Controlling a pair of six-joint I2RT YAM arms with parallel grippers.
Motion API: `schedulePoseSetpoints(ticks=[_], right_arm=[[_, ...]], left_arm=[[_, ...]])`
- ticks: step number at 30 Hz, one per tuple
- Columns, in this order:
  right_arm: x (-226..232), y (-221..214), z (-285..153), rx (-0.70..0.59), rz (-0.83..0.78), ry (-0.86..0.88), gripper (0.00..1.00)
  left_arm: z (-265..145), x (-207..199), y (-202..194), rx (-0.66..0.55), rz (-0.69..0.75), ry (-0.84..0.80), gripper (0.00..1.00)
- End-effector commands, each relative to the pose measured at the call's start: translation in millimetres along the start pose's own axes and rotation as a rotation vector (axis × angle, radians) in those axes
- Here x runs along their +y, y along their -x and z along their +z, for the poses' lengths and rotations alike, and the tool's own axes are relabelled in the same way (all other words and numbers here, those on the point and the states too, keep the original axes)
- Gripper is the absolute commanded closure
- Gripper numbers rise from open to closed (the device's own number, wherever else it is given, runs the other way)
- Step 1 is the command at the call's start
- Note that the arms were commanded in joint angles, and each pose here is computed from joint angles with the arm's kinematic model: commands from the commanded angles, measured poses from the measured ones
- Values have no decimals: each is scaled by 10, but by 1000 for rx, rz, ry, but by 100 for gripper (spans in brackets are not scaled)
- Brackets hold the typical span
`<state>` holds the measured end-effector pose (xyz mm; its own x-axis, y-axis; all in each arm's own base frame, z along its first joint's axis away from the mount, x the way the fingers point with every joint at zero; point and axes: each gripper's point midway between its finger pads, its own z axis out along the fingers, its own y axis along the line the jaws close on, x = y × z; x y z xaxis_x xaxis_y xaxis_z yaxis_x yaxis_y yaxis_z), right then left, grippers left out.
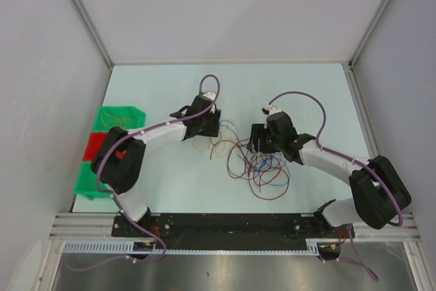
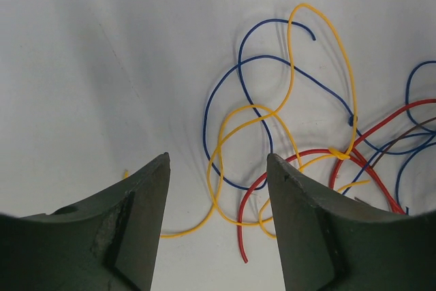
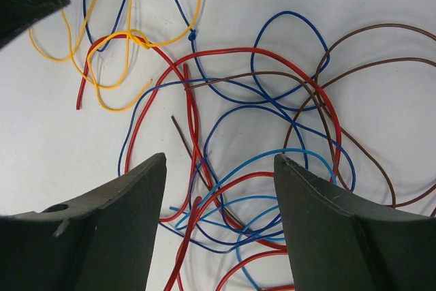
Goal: Untangle the cables
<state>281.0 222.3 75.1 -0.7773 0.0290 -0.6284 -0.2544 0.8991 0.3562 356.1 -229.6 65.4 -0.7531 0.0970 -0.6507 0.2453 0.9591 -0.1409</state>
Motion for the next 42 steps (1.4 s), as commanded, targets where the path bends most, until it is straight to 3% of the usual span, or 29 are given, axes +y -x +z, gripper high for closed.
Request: schedulePoseSetpoints(ticks=[1, 8, 11, 12, 14, 18, 31, 42], right_arm=[[81, 158, -29, -53, -1, 67, 31], [33, 167, -22, -47, 22, 90, 31], [37, 167, -25, -45, 28, 103, 31], [27, 170, -22, -45, 35, 105, 30], [24, 168, -20, -42, 37, 108, 30], [10, 160, -13, -36, 43, 111, 30], [-3, 169, -17, -38, 52, 112, 30], [-22, 159, -11, -33, 59, 106, 30]], left_arm=[[104, -46, 90, -25, 34, 20, 37], [215, 8, -74, 12, 29, 49, 49], [202, -20, -61, 6, 31, 42, 69], [196, -13, -57, 5, 30, 47, 87], [153, -21, 46, -14, 27, 64, 100], [-76, -16, 254, -36, 21, 90, 100], [-1438, -103, 1496, -319, -2, 84, 100], [-2191, 44, 2041, -477, 1, 164, 100]])
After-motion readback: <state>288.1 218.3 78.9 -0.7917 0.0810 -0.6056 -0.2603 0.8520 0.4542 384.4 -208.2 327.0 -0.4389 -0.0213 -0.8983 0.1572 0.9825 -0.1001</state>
